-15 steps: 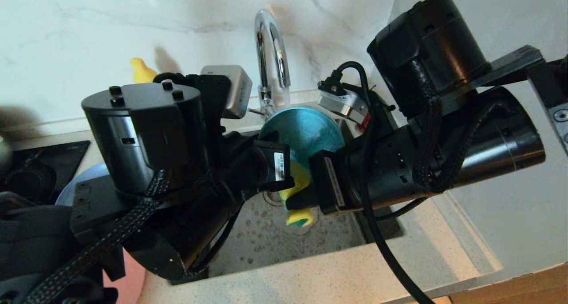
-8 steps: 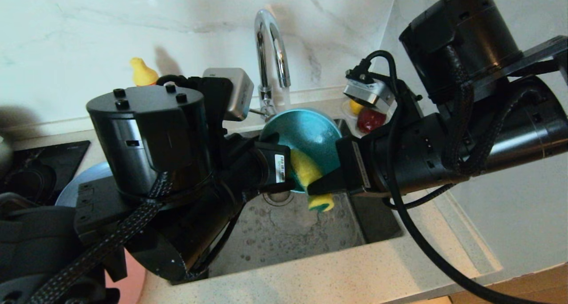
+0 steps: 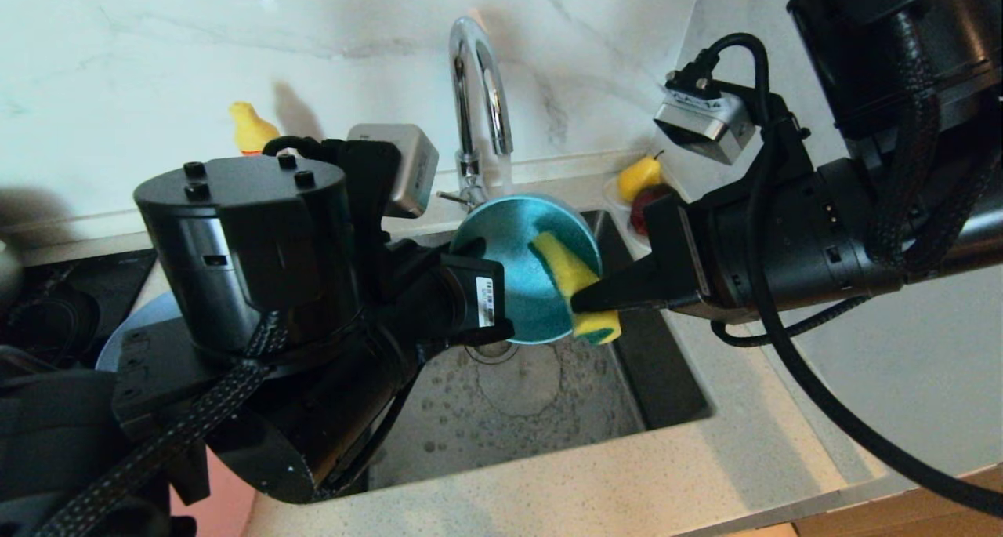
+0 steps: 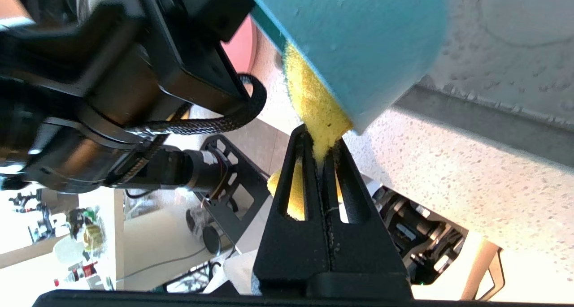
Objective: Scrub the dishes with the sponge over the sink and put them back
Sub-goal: Wipe the bowl
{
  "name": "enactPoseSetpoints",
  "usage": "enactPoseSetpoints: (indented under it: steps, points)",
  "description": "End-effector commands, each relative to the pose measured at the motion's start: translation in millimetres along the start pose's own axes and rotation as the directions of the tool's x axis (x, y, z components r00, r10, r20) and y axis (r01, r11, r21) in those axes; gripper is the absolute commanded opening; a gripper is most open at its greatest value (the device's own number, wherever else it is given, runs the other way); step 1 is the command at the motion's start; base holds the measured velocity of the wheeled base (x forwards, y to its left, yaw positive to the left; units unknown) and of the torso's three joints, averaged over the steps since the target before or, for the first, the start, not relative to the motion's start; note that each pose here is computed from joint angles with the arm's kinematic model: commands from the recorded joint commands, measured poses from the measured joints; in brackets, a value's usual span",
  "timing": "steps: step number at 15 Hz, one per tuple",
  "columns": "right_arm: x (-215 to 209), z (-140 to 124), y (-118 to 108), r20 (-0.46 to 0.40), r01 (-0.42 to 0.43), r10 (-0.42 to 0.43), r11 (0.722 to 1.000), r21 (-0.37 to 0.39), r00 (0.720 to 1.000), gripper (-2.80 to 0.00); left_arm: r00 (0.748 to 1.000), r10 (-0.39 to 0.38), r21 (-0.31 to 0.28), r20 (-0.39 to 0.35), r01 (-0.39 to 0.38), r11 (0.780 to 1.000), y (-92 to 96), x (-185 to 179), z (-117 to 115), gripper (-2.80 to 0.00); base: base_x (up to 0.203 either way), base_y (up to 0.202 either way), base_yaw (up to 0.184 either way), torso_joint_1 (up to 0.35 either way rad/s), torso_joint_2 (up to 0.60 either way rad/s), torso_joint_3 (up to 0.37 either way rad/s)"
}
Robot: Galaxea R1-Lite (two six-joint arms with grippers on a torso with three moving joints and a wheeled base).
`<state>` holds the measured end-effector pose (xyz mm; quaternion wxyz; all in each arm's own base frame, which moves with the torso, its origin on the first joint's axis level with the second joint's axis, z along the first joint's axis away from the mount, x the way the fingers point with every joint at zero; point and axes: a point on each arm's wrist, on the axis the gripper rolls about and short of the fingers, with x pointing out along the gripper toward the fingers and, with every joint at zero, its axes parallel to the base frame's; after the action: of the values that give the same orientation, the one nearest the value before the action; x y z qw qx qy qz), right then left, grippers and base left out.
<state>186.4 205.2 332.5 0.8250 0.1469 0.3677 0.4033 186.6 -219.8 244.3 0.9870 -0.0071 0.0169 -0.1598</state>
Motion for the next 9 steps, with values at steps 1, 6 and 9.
enactPoseSetpoints:
  steps: [1, 6, 9]
  points:
    - [-8.6, 1.3, 1.3, 0.020, -0.007, 0.007, 1.000, 0.000, 1.000, -2.80, 1.000, 0.004, 0.001, -0.011, -0.004, 1.000, 2.2, -2.8, -4.7, -2.80, 0.000, 0.000, 0.000, 0.000, 0.00, 0.000]
    - [-22.9, 1.9, 3.5, 0.052, -0.016, 0.016, 1.000, -0.008, 0.999, -2.80, 1.000, 0.014, 0.003, -0.017, -0.014, 1.000, 5.9, -2.6, -8.7, -2.80, 0.000, 0.000, 0.000, 0.000, 0.00, 0.000]
    - [-41.0, 0.1, 7.8, 0.084, -0.033, 0.034, 0.999, -0.016, 0.996, -2.80, 0.999, 0.031, 0.011, -0.032, -0.031, 0.999, 9.5, 0.6, -13.8, -2.80, 0.000, 0.000, 0.000, 0.000, 0.00, 0.000]
